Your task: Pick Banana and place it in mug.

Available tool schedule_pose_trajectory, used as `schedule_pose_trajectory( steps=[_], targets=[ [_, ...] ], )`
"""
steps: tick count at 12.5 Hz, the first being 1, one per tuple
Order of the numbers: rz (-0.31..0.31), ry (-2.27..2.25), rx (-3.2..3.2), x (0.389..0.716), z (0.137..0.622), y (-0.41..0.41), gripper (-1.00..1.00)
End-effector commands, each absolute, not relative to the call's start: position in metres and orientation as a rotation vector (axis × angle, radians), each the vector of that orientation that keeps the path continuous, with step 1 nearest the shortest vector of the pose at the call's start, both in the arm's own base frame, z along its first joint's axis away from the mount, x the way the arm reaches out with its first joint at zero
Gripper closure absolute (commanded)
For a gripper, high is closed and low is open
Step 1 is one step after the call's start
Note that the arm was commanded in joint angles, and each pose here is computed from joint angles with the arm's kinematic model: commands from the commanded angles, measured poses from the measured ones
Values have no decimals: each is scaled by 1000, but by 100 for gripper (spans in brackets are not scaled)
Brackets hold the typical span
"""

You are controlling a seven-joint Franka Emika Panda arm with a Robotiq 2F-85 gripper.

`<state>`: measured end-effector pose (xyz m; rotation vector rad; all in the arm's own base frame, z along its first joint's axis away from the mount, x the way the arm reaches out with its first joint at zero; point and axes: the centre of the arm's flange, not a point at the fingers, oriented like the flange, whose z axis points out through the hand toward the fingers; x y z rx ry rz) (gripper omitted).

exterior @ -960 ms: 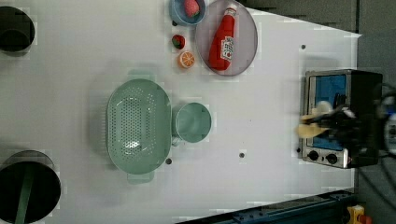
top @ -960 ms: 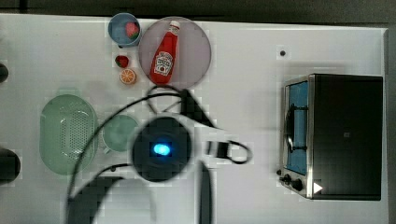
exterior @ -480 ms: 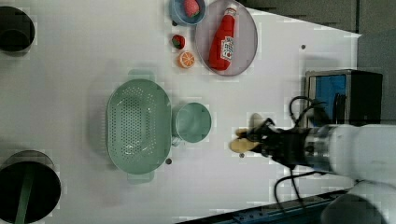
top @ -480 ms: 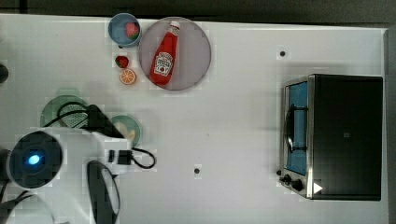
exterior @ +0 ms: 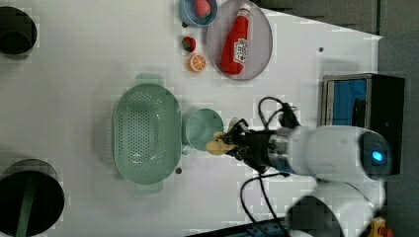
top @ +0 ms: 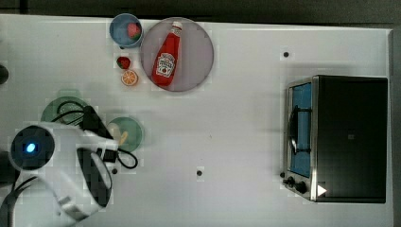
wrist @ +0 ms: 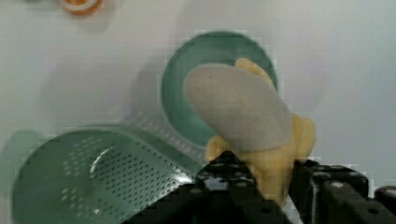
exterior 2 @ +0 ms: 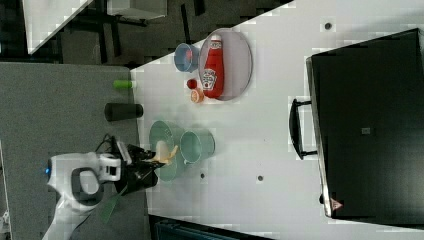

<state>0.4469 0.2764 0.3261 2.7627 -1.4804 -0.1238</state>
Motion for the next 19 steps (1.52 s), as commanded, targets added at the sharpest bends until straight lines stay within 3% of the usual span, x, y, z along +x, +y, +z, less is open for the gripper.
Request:
schedule_pose_trajectory(
  steps=[1,4,10,12,15,17,19],
  targets=[
    [-107,-1657,2669,461,296,261,46],
    [-128,-1701,2654,459,263,260,40],
    [-85,-1724,2665,461,268,254,-92],
    [-66,-1730,2672,462,275,254,-100],
    [29,-1789,2697,476,311,247,-100],
    [102,-1820,2661,484,348,224,-100],
    [132,-1672,2676,489,400,185,-100]
  ],
)
